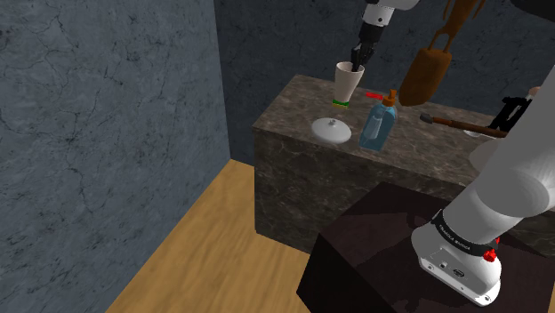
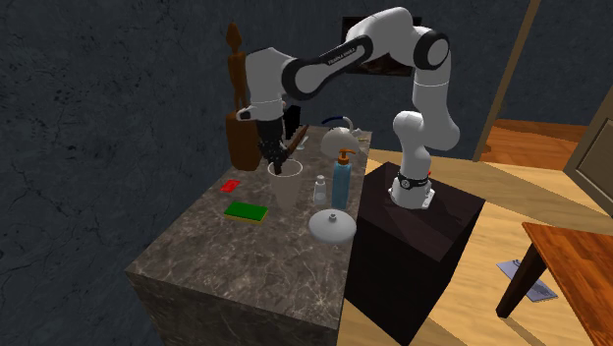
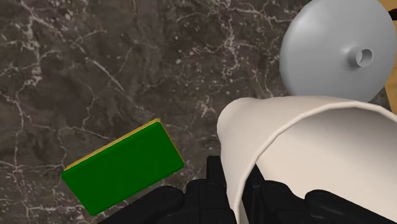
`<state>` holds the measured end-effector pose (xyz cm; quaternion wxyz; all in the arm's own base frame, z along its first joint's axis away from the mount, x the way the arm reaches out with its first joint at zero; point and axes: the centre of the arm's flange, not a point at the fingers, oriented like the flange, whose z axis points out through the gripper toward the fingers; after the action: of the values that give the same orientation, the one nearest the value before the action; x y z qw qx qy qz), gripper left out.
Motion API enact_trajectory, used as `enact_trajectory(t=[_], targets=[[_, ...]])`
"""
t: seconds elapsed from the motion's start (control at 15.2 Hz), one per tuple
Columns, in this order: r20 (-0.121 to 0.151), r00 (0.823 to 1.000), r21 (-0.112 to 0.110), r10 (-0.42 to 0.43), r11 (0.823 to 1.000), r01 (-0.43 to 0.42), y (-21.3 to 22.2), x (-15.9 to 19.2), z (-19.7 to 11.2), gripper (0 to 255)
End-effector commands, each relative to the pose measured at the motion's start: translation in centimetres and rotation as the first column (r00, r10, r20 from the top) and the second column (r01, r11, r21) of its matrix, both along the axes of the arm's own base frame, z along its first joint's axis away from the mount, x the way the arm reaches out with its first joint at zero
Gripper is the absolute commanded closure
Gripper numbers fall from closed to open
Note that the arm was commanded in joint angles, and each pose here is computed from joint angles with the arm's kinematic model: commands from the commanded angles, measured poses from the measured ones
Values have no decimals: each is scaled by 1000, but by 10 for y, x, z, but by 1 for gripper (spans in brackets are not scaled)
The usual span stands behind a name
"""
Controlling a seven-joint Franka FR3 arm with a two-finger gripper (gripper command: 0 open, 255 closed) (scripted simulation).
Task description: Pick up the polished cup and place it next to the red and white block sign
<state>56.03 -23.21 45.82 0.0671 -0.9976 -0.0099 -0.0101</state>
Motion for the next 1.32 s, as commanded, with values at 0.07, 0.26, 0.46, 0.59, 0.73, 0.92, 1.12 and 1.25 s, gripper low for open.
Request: enact_trajectory(t=[0.07, 0.26, 0.46, 0.59, 0.73, 0.92, 1.12, 1.25], targets=[[0, 1000, 0, 0, 1000, 0, 0, 1, 18, 255], [0, 1000, 0, 0, 1000, 0, 0, 1, 33, 255], [0, 1000, 0, 0, 1000, 0, 0, 1, 49, 255], [0, 1000, 0, 0, 1000, 0, 0, 1, 60, 255], [0, 1000, 0, 0, 1000, 0, 0, 1, 70, 255], [0, 1000, 0, 0, 1000, 0, 0, 1, 86, 255], [0, 1000, 0, 0, 1000, 0, 0, 1, 102, 255], [0, 1000, 0, 0, 1000, 0, 0, 1, 113, 255]])
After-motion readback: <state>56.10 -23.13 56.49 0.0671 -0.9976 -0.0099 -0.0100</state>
